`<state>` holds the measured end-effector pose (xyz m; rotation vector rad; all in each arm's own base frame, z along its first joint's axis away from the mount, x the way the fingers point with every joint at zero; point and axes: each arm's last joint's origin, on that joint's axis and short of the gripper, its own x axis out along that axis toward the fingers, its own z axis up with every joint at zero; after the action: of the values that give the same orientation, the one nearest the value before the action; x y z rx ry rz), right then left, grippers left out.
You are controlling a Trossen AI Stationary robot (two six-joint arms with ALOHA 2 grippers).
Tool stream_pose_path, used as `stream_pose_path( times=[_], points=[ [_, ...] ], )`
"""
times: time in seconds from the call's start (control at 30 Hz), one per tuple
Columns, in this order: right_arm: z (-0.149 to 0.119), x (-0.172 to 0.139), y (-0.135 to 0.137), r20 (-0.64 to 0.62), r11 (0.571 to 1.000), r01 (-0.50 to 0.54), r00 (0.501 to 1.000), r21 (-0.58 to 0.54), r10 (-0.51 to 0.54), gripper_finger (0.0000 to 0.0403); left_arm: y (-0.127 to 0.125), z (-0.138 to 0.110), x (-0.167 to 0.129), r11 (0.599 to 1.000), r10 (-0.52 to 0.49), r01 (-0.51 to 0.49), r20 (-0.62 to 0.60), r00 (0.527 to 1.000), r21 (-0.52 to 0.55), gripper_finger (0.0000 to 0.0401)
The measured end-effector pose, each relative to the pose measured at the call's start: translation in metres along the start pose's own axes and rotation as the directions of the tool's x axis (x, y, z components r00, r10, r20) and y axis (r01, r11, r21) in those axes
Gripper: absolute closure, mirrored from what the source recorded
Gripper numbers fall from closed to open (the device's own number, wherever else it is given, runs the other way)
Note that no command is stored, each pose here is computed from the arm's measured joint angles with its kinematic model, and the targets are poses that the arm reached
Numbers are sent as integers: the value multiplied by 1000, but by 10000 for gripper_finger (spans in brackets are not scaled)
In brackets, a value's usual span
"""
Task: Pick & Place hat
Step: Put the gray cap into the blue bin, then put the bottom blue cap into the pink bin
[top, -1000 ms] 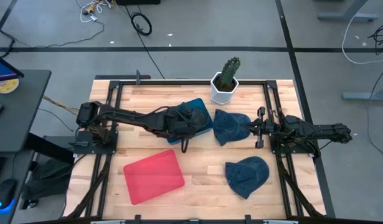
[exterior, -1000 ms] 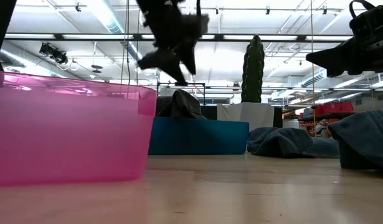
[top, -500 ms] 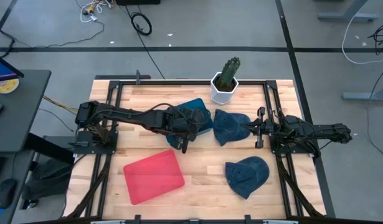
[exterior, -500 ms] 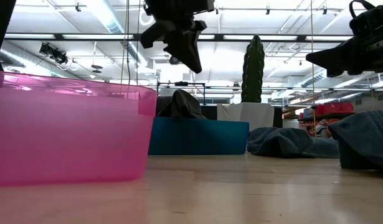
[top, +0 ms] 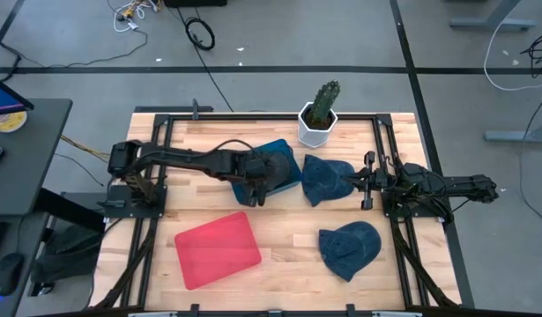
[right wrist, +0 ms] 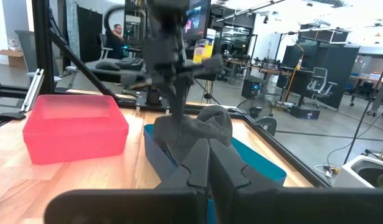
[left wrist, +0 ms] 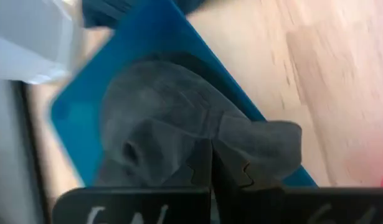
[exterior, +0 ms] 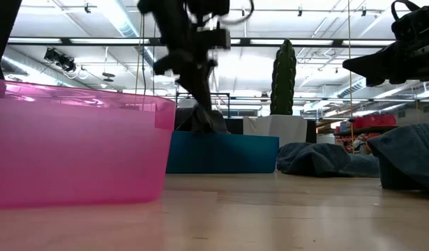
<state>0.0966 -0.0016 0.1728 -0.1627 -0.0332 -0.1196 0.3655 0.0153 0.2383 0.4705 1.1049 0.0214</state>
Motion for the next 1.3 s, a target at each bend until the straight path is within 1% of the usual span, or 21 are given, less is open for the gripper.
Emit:
stream_pose_path(
  times=[0.1,0.17,0.23,0.37,0.43,0.6,0.73,0.9,1.03,1.2,1.3],
  points=[
    [0,0,0,0,1000,0,1000,0,0,395,-4,-15,19,998,-58,58,-1,998,-27,399],
    [0,0,0,0,1000,0,1000,0,0,395,-7,-23,28,997,-56,57,12,998,-45,399],
    [0,0,0,0,1000,0,1000,0,0,395,-10,-32,36,996,-64,63,-11,998,-57,399],
    [0,0,0,0,1000,-1,1000,0,1,395,-16,-43,45,993,-66,63,-18,998,-103,399],
    [0,0,0,0,1000,0,1000,0,0,395,-20,-50,51,992,-67,64,-22,997,-108,399],
    [0,0,0,0,1000,0,1000,0,0,395,-23,-53,54,991,-60,58,-16,998,-118,399],
    [0,0,0,0,1000,0,1000,0,0,395,-22,-48,51,993,-24,22,-18,1000,-115,397],
    [0,0,0,0,1000,0,1000,0,0,395,-18,-27,37,996,36,-35,17,999,-79,387],
    [0,0,0,0,1000,0,1000,0,0,395,-17,-10,22,997,45,-42,41,998,-63,379],
    [0,0,0,0,1000,0,1000,0,0,395,-13,2,6,998,40,-39,29,999,-57,377],
    [0,0,0,0,1000,0,1000,0,0,395,-10,8,0,994,49,-44,52,997,-97,376]
  ],
)
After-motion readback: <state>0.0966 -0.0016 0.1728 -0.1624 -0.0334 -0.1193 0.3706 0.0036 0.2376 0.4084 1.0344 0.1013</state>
